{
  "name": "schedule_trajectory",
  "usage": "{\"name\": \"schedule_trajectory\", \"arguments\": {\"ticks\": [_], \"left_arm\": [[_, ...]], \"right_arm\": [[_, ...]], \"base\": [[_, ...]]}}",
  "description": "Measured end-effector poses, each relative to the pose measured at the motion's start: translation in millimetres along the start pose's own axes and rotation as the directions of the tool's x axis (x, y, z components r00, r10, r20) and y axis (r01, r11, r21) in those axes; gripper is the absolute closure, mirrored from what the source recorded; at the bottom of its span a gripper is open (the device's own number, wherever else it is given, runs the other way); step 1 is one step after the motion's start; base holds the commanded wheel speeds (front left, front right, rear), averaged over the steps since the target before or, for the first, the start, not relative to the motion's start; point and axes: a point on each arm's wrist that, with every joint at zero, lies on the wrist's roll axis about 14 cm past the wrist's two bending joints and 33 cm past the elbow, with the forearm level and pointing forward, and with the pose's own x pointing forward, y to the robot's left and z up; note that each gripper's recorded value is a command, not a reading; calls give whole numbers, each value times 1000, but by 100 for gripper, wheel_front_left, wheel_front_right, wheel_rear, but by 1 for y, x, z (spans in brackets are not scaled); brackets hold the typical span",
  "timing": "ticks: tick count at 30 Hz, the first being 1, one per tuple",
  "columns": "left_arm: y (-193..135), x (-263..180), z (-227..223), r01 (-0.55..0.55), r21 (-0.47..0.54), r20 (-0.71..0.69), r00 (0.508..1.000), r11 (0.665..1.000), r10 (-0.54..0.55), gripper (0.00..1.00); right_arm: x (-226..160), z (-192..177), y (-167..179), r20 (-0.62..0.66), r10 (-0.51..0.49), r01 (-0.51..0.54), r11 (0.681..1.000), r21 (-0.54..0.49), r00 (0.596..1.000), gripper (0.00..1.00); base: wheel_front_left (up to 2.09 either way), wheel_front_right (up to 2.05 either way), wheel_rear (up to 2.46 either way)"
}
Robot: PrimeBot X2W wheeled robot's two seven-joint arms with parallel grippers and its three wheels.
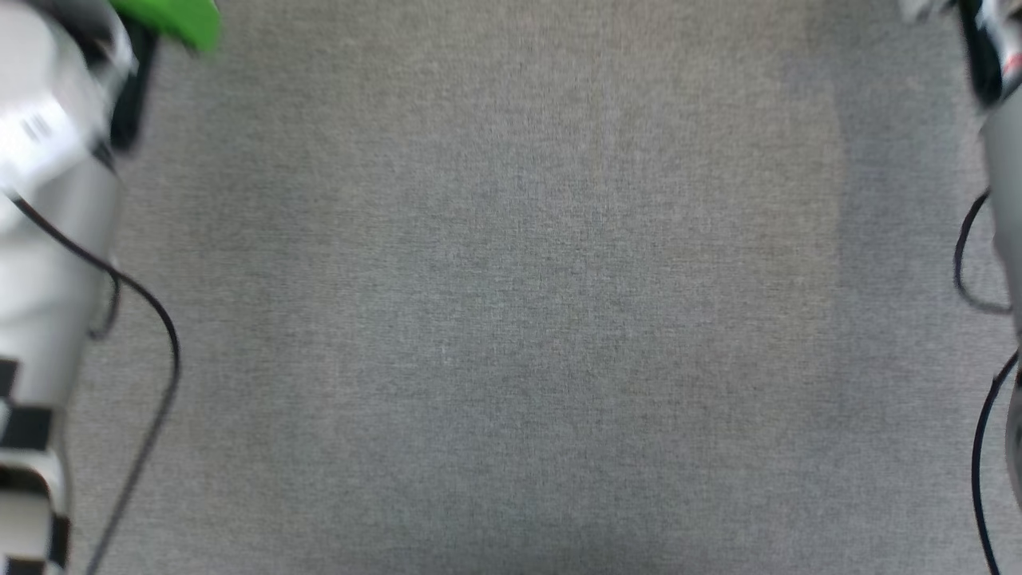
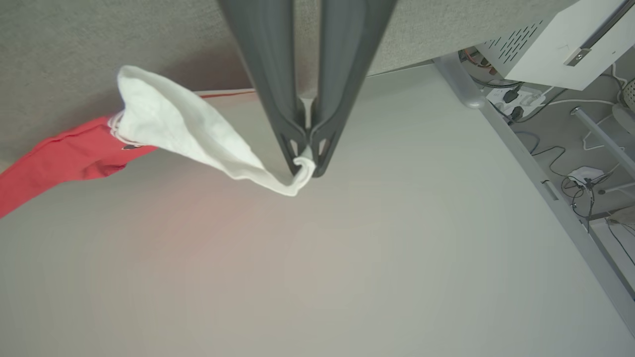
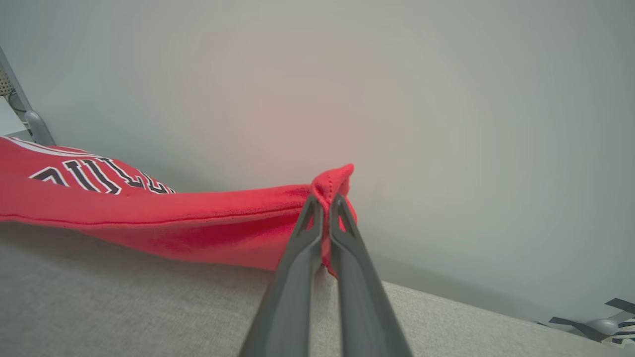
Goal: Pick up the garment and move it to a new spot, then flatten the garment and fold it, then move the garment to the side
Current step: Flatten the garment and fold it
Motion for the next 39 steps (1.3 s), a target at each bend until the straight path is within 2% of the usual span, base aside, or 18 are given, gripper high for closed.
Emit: {"name": "schedule_trajectory", "arguments": {"ticks": [8, 19, 32, 39], "left_arm": [[-48, -92, -45, -6, -118, -155, 988, 993, -12, 100], [-72, -212, -62, -56, -163, -302, 953, 985, 4, 100], [-102, -289, -50, -35, -190, -375, 926, 981, -39, 100], [-117, -324, -47, -18, -202, -413, 908, 979, -69, 100]], "right_arm": [[-77, -40, -3, -142, -9, 23, 995, 97, 990, 100], [-174, -62, 17, -307, 48, 36, 964, 264, 951, 100], [-255, -54, 17, -361, 104, 61, 907, 417, 927, 100], [-299, -61, 28, -419, 169, 54, 882, 469, 892, 100]], "base": [[0, 0, 0], [0, 0, 0], [0, 0, 0], [0, 0, 0]]}}
